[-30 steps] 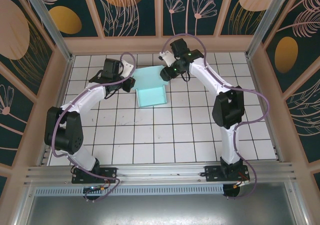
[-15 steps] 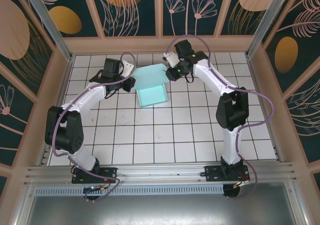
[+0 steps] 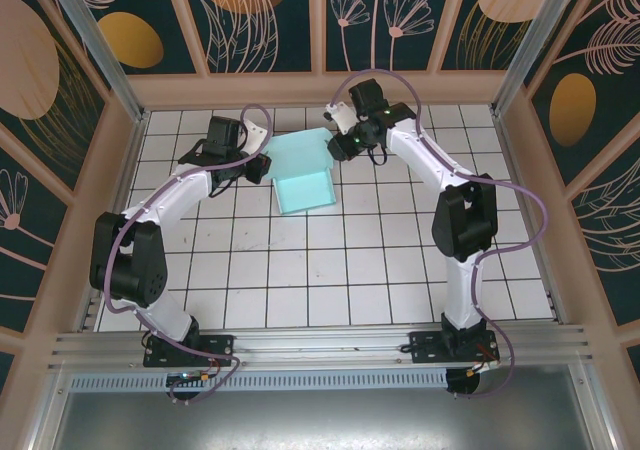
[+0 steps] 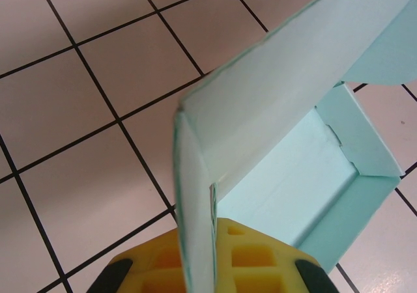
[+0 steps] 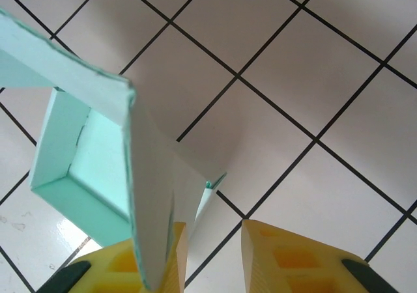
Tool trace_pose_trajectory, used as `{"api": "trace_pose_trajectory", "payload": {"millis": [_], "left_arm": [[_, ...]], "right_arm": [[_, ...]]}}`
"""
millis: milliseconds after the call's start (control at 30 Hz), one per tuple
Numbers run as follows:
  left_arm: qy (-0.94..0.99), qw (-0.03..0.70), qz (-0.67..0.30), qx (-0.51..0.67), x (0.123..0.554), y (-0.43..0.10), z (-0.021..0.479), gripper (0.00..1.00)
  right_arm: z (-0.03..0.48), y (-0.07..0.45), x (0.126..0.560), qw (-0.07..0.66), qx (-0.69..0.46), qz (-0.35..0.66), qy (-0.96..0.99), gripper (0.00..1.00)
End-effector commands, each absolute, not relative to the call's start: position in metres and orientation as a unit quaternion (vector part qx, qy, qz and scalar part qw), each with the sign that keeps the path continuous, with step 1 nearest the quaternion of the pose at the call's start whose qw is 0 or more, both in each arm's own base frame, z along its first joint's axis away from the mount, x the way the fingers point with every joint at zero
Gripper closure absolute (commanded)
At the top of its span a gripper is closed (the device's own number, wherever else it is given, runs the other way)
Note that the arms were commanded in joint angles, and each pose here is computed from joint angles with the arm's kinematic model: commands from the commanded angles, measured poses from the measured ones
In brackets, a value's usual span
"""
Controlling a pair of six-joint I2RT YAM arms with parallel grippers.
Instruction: Fold the paper box
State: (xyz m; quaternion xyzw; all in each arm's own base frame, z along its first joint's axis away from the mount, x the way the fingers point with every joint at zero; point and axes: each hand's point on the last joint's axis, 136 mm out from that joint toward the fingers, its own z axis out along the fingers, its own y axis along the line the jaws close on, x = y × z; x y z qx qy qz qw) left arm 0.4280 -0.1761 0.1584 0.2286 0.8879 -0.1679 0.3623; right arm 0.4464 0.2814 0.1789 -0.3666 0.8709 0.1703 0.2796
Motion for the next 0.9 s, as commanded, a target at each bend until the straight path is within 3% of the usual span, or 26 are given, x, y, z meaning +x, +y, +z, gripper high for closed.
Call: {"api": "trace_pose_trajectory", "payload": {"millis": [0,100,467,733,867], "left_arm": [[0.881,0.368,-0.186,0.23,0.431,-0.183,0.17,1.0],[0.882,0.369,-0.184,0.229,0.431,-0.182,0.17,1.0],[0.886,0.366,-0.173,0.224,0.431,-0.179,0.166,1.0],[0.886,0.367,-0.167,0.231,0.434,-0.178,0.168,1.0],[0.888,0.363,-0.158,0.232,0.434,-0.175,0.165,1.0]], "right_arm": [[0.194,0.291,0.45,0.299,-0.363,0.195,0.861,0.72],[0.193,0.294,0.452,0.297,-0.365,0.199,0.859,0.63],[0.222,0.272,0.452,0.339,-0.344,0.174,0.858,0.6],[0.223,0.289,0.441,0.337,-0.356,0.213,0.845,0.43],[0.225,0.293,0.45,0.34,-0.346,0.218,0.847,0.42]]}}
